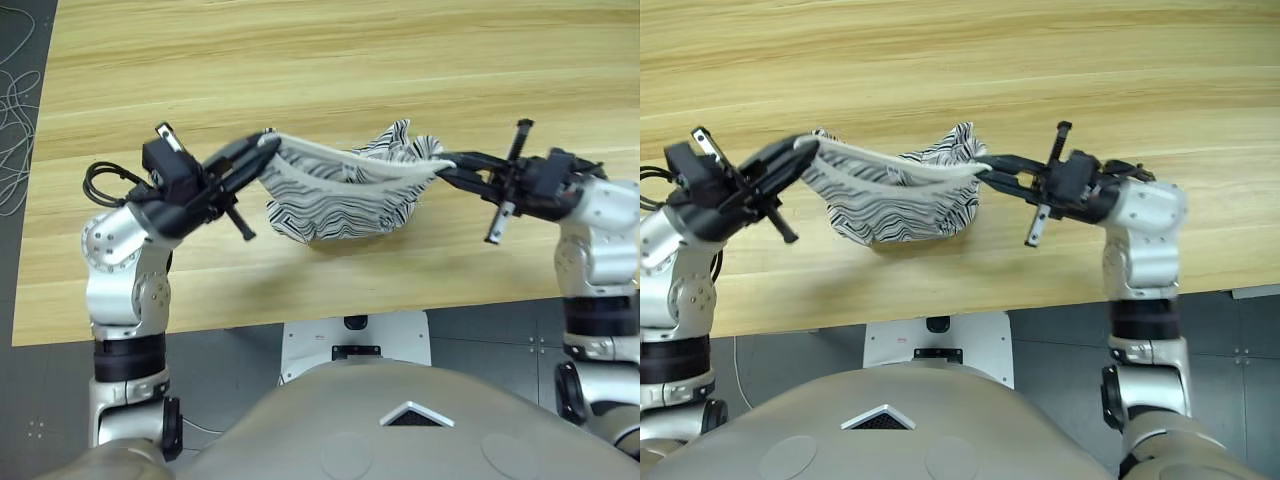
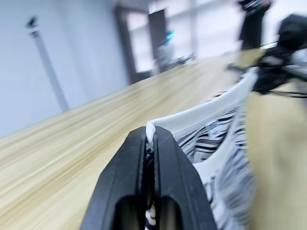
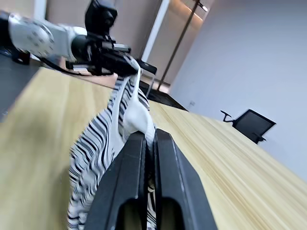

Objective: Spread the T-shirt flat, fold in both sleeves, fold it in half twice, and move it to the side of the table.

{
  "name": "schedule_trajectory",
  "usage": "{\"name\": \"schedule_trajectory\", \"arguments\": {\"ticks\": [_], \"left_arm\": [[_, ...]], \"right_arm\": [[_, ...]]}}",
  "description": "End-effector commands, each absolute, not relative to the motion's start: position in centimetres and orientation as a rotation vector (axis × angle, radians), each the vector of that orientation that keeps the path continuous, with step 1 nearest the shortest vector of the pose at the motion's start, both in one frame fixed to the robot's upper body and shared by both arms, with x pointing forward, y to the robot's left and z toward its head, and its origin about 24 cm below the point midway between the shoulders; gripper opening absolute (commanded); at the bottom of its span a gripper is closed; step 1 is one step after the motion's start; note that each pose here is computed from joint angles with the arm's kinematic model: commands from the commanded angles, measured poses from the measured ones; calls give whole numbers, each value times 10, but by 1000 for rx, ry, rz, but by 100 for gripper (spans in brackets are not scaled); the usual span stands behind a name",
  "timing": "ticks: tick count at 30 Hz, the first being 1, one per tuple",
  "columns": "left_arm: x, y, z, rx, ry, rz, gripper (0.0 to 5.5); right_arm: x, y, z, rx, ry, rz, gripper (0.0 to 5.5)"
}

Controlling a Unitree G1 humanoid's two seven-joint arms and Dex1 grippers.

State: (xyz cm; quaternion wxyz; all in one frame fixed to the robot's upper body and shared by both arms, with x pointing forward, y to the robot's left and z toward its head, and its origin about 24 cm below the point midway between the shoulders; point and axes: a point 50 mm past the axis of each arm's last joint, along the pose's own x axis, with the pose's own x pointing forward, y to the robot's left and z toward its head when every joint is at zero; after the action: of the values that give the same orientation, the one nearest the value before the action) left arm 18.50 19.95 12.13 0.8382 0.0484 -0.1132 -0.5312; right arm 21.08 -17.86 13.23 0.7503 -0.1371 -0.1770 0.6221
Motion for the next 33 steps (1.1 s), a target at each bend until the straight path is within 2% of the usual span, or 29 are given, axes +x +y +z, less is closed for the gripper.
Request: {"name": "schedule_trajectory", "arguments": {"ticks": [1,3,6,8,9,11,13,14,15,16,17,18,19,20,21,22,23,24,25,26,27,28,30,33], "left_arm": [[168,195,149,148,-229,-1426,10],[177,195,154,127,-187,-1471,10],[209,191,158,106,-120,-1442,10],[267,186,147,176,-18,-1184,10],[305,185,141,237,58,-1033,10],[357,182,138,380,167,-842,10],[392,181,152,547,217,-677,10],[408,183,175,652,170,-522,10],[418,185,209,730,59,-374,10],[421,184,270,723,-199,-209,10],[410,184,333,698,-490,-55,10],[382,186,385,663,-829,55,10],[349,192,412,607,-1137,139,10],[328,196,410,557,-1327,158,10],[334,192,372,595,-1283,103,10],[354,180,318,686,-1093,-23,10],[371,168,229,790,-754,-257,10],[357,160,120,924,-349,-610,10],[312,165,37,1020,-44,-991,10],[252,184,-19,947,299,-1334,10],[219,193,-39,865,448,-1485,10],[209,195,-43,808,490,-1523,10],[221,194,-41,804,491,-1465,10],[226,201,-48,940,603,-1478,10]], "right_arm": [[198,-176,182,-356,-419,1515,13],[211,-172,189,-376,-401,1508,13],[247,-157,195,-442,-357,1431,13],[286,-144,182,-490,-231,1354,13],[315,-136,171,-517,-132,1261,13],[361,-124,153,-586,37,1077,13],[395,-118,149,-692,150,851,13],[411,-118,169,-756,105,676,13],[421,-119,202,-766,-14,512,13],[424,-125,267,-770,-302,279,13],[409,-135,333,-719,-635,67,13],[379,-151,382,-664,-972,-90,13],[349,-163,399,-625,-1215,-157,13],[333,-167,389,-627,-1335,-147,13],[343,-157,340,-705,-1231,12,13],[358,-144,276,-746,-999,214,13],[361,-132,188,-784,-682,478,13],[334,-124,92,-792,-311,859,13],[286,-122,32,-811,-137,1235,13],[239,-134,-9,-717,124,1512,13],[214,-141,-27,-637,274,1636,13],[207,-142,-30,-597,323,1660,13],[215,-136,-26,-581,317,1615,13],[210,-146,-30,-659,478,1691,13]]}}
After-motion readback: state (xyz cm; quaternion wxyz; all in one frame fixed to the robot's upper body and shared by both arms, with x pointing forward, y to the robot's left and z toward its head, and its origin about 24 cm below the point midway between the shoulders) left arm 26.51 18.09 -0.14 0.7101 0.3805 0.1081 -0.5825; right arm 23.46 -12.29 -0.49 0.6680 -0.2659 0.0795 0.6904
